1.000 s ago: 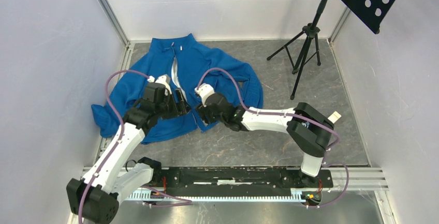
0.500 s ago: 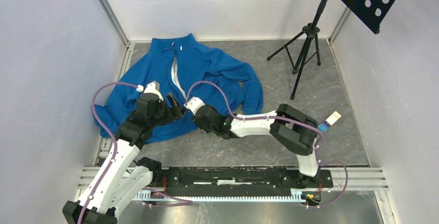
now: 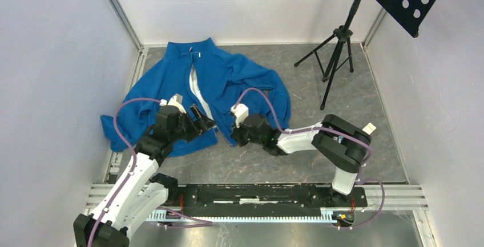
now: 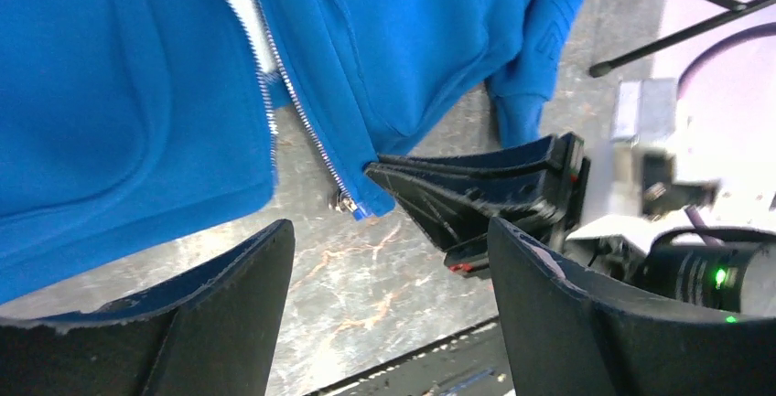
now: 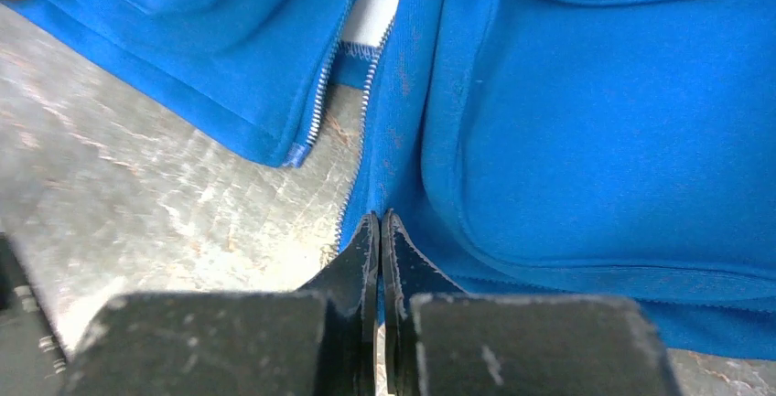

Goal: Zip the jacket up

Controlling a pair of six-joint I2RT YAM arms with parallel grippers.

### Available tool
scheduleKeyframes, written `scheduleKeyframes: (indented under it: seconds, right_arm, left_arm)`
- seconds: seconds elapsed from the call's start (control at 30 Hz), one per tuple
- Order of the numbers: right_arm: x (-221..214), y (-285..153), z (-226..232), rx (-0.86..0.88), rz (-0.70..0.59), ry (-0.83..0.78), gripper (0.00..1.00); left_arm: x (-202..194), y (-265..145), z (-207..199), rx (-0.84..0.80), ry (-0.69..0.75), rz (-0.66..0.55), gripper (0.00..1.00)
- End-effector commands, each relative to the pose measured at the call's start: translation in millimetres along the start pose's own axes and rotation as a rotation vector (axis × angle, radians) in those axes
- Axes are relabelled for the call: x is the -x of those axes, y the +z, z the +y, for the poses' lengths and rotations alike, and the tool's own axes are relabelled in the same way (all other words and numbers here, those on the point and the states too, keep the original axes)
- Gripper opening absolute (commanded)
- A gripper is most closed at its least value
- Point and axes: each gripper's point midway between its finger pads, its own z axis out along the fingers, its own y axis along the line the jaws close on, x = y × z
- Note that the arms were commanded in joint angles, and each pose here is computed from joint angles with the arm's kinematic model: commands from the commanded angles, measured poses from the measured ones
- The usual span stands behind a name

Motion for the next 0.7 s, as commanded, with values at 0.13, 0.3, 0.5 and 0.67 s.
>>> scheduleKeyframes:
  seconds: [0.13, 0.3, 0.5, 0.67]
  right_arm:
    - [68.0, -42.3, 34.9, 0.431, -0.297, 0.263, 0.0]
    - [71.5, -47.6, 33.7, 0.472, -0.31, 0.325, 0.0]
    - [74.6, -51.4, 41.4, 0.531, -0.311, 0.365, 0.0]
    - [71.3, -54.4, 41.2, 0.533, -0.315, 0.385, 0.0]
  left_arm:
    - [-2.9, 11.1, -35.5, -0.299, -0.288, -0.015, 0.87]
    - [-12.3, 33.2, -31.6, -0.357, -0.346, 0.048, 0.89]
    - [-17.2, 47.9, -27.2, -0.365, -0.33, 0.07, 0.89]
    - [-19.6, 55.8, -26.2, -0.385, -0.323, 0.079, 0.78]
